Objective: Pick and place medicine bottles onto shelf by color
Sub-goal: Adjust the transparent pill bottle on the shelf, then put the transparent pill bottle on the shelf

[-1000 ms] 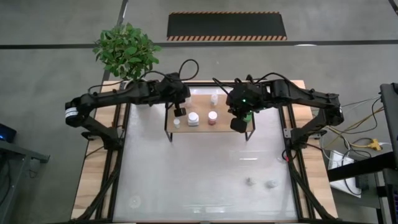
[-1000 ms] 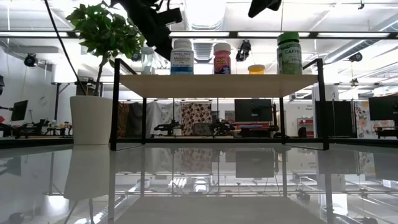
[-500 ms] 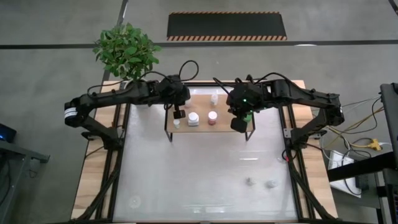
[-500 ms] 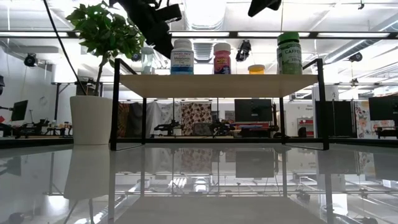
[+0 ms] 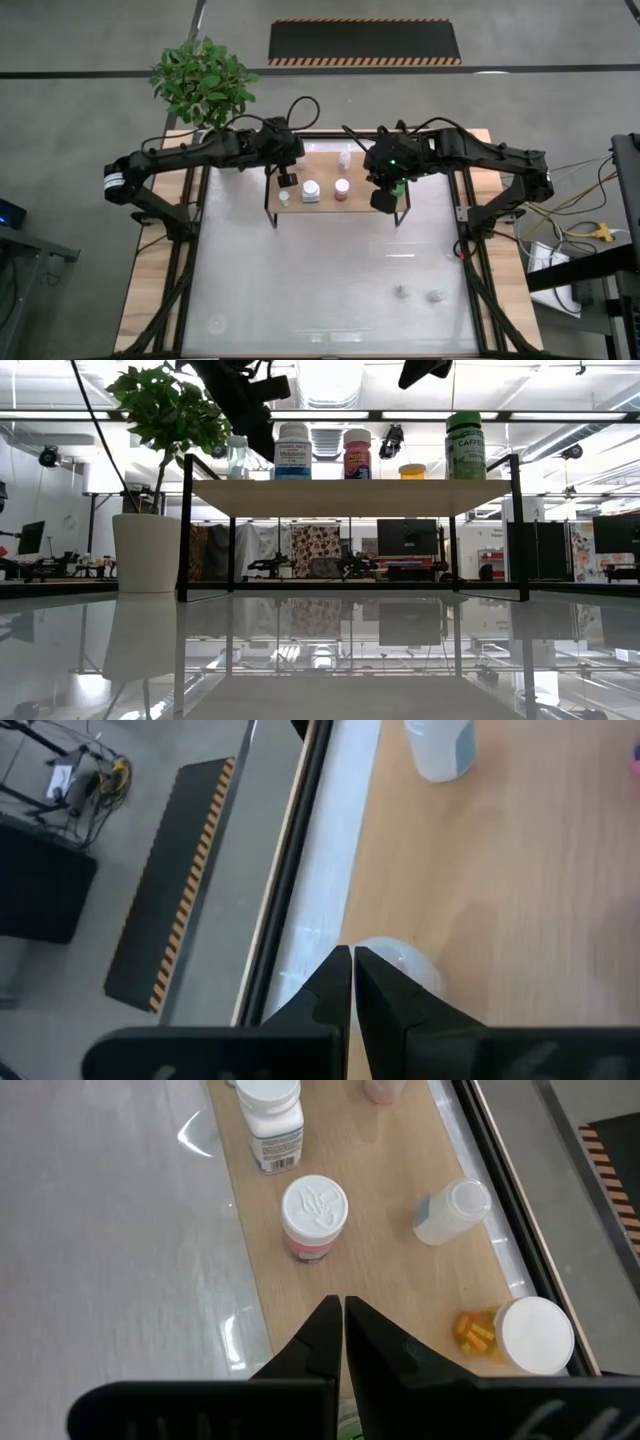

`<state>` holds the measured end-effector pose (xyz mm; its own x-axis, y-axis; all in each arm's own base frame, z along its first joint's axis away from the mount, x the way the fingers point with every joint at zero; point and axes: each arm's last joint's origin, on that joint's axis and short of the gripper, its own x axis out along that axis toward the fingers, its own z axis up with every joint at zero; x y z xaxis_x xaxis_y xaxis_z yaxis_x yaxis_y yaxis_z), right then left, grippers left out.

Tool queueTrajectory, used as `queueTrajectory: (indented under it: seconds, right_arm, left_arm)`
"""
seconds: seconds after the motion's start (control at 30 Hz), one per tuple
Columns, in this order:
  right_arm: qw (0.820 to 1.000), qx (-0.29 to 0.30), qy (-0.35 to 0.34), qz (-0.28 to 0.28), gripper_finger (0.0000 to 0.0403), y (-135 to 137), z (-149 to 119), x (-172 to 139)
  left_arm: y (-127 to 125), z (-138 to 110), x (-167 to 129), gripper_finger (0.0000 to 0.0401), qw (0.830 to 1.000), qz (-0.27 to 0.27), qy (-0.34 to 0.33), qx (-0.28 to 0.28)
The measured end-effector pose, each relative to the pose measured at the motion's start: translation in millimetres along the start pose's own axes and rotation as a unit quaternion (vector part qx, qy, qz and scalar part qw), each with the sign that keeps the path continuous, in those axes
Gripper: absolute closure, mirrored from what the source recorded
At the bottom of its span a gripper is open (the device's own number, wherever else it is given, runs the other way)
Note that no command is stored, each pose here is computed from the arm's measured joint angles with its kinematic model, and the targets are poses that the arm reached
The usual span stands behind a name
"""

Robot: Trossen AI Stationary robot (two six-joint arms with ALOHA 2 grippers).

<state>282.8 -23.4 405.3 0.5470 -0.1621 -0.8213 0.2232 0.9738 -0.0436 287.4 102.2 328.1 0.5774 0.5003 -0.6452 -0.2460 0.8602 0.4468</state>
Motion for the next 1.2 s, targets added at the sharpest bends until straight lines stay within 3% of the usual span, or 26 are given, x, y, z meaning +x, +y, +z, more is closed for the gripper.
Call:
queueTrajectory:
  seconds: [0.37,0.7,1.0,1.2]
  right_arm:
    - [1.0,-0.007,-0.003,0.0,0.0394,0,1,0]
    - [0.999,-0.03,0.001,0.022,0.0394,8,-3,12]
    - [0.98,-0.097,0.068,0.161,0.0394,58,-32,35]
    - [0.968,-0.098,0.127,0.194,0.0394,104,-76,41]
  left_arm:
    - [0,2,-10,0.0401,1.0,0.002,-0.014,0.007]
    - [-27,16,-72,0.0401,0.991,-0.036,-0.126,0.02]
    - [-67,24,-110,0.0401,0.974,-0.106,-0.198,0.035]
    - [-89,32,-128,0.0401,0.957,-0.141,-0.251,0.037]
